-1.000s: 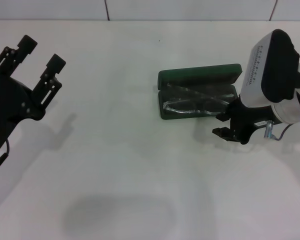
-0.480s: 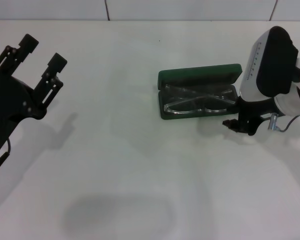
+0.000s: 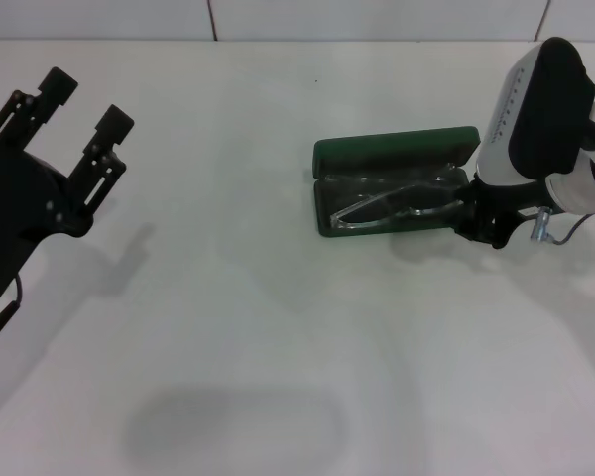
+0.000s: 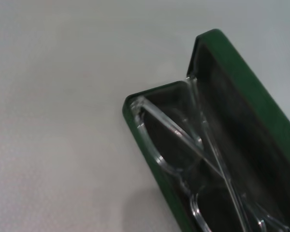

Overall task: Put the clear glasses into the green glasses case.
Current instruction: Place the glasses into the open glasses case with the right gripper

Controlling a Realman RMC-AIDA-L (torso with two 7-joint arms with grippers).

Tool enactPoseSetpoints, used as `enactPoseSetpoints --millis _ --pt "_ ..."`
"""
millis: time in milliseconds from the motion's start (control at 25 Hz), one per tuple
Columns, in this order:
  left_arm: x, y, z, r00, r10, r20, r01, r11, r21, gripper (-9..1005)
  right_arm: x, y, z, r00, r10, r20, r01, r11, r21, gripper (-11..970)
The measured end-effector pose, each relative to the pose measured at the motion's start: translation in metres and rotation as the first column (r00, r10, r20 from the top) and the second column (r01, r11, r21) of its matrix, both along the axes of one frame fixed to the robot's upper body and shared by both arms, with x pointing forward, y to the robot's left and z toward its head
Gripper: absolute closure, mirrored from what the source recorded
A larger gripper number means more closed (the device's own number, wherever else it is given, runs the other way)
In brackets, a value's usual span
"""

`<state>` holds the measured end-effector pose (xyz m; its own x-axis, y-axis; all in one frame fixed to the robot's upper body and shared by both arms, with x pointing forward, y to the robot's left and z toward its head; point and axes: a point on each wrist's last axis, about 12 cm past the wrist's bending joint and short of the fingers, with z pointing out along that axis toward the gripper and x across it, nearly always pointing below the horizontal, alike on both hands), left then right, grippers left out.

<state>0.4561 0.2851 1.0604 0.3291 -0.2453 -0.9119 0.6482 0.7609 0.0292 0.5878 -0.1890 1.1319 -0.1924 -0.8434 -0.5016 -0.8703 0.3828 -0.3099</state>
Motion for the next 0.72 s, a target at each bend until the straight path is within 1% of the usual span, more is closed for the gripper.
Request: enactPoseSetpoints --millis 240,520,600,680,720 --pt "-0.001 -0.001 -0.001 1.000 -0.003 -0.003 0.003 1.000 -0.002 383 0.002 0.000 0.001 1.000 -0.009 0.020 0.008 1.000 0.013 633" --pt "-0.004 -0.003 -0.004 1.000 0.004 -0.021 -0.004 1.000 -0.011 383 -0.006 0.000 0.000 1.000 0.009 -0.021 -0.009 1.000 0.023 632" --pt "-0.004 -0.004 -0.005 1.000 0.003 -0.026 -0.003 1.000 -0.012 383 -0.009 0.002 0.002 0.999 0.024 -0.023 -0.023 0.999 0.039 632" --pt "-0.004 -0.004 -0.006 1.000 0.002 -0.030 -0.002 1.000 -0.013 383 -0.013 0.007 0.003 0.998 0.059 -0.038 -0.057 0.997 0.057 632" --pt "-0.004 -0.005 -0.006 0.999 0.001 -0.032 -0.002 1.000 -0.014 383 -0.017 0.010 0.003 0.994 0.096 -0.055 -0.092 0.993 0.072 632"
